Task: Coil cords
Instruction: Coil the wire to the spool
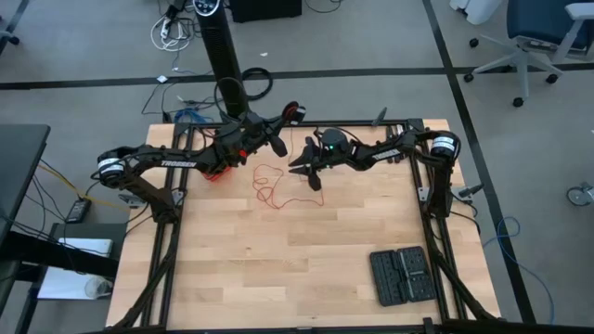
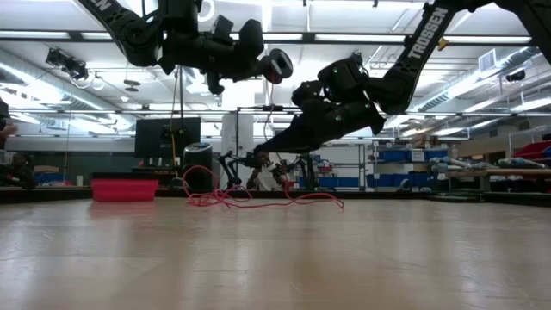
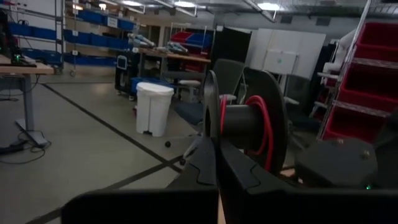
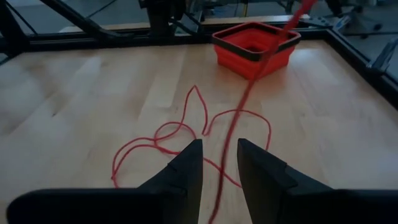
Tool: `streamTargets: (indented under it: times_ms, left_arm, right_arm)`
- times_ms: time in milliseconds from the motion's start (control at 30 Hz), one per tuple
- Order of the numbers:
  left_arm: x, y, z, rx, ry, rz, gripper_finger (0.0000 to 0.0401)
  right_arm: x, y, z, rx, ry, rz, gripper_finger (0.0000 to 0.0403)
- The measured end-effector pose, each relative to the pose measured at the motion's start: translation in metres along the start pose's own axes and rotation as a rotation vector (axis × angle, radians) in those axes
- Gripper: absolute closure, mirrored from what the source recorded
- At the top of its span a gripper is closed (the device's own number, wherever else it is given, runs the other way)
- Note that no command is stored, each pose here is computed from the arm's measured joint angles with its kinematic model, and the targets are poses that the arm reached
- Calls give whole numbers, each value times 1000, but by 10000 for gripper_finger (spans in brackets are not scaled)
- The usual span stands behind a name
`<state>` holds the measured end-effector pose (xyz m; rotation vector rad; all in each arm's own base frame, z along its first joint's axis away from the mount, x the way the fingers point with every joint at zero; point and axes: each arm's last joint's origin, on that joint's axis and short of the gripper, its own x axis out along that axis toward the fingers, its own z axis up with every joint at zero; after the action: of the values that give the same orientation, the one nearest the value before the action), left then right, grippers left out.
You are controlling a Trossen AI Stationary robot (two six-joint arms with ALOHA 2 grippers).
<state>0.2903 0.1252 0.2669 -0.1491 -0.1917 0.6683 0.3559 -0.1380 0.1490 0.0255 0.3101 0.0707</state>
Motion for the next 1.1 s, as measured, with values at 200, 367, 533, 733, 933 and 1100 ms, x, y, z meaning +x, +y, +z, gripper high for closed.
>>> streamTargets:
  times_ms: [200,367,533,733,933,1100]
  left_arm:
    - [0,0,0,-1,-5,-1,401]
    - [0,0,0,22,2,0,401]
    - [0,1,-5,40,47,7,401]
    - [-1,2,-17,75,174,-14,401]
    - [-4,2,-28,112,299,-91,401]
    - [-5,1,-30,148,323,-126,401]
  right_arm:
    - [2,2,0,-17,13,-42,316]
    - [-4,-9,-3,10,20,-34,357]
    - [-8,-16,-7,38,43,-2,396]
    - [-12,-21,-9,69,55,4,399]
    - [-28,-31,-3,87,109,-84,400]
    - [-45,-38,4,89,163,-174,401]
